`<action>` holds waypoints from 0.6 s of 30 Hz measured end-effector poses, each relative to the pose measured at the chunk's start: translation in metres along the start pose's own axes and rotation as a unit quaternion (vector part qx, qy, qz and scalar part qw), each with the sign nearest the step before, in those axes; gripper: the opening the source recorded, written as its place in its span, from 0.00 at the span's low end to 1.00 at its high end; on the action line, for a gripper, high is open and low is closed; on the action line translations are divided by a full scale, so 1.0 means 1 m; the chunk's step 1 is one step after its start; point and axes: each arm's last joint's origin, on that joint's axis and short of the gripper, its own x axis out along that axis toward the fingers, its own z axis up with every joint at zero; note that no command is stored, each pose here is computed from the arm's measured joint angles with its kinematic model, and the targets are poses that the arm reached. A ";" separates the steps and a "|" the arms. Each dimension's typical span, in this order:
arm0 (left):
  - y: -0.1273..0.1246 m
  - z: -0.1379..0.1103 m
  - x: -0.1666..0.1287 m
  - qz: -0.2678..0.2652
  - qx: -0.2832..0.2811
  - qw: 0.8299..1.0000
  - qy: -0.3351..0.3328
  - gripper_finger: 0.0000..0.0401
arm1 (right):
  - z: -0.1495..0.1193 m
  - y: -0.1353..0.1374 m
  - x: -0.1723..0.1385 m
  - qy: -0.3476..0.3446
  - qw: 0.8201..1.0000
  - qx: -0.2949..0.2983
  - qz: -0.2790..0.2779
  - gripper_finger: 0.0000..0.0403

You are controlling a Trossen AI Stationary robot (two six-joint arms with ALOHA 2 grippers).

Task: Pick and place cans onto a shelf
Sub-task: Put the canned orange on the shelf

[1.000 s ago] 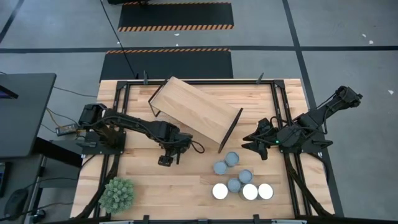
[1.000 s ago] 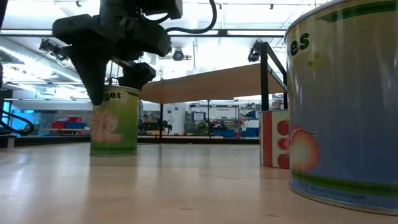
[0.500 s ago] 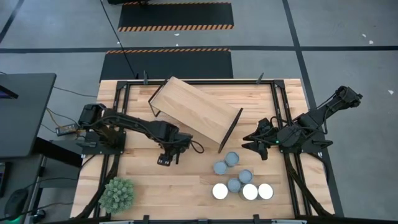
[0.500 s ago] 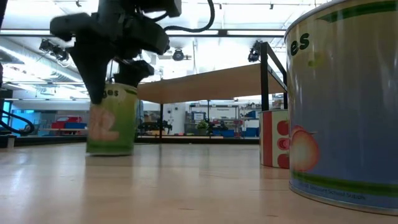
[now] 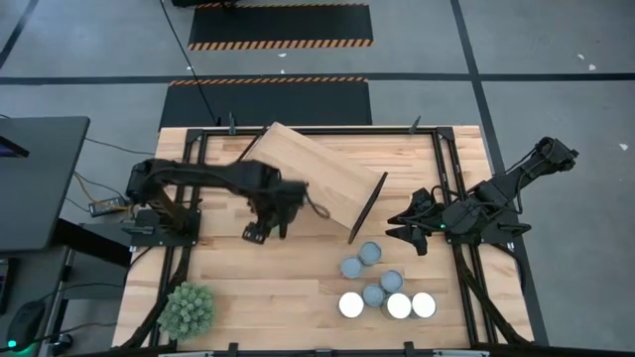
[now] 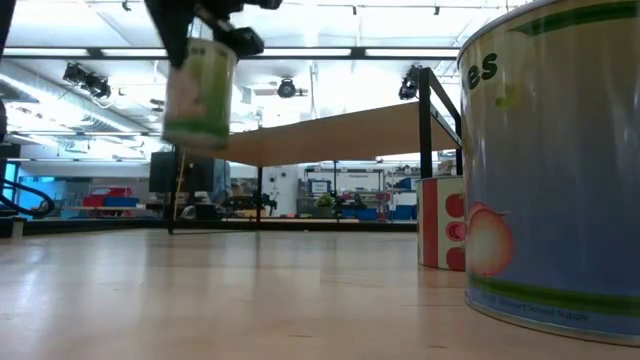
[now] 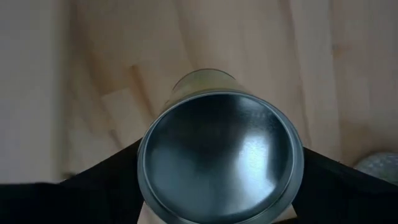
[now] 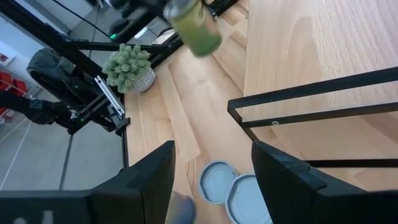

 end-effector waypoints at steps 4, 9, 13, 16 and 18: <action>0.020 -0.004 -0.027 0.017 -0.004 0.999 -0.031 0.80 | 0.000 0.000 0.000 0.000 1.000 0.001 0.000 0.54; 0.044 -0.012 -0.057 0.044 0.006 0.996 -0.074 0.80 | 0.000 0.000 0.000 0.000 1.000 0.003 0.001 0.54; 0.066 -0.022 -0.066 0.071 0.004 0.994 -0.081 0.80 | 0.000 0.000 0.000 -0.005 1.000 0.004 -0.002 0.54; 0.083 -0.028 -0.064 0.085 -0.005 0.993 -0.076 0.80 | 0.001 0.000 0.000 -0.010 1.000 0.004 -0.006 0.54; 0.095 -0.032 -0.064 0.113 -0.015 0.991 -0.066 0.80 | 0.001 0.000 0.000 -0.013 1.000 0.004 -0.009 0.54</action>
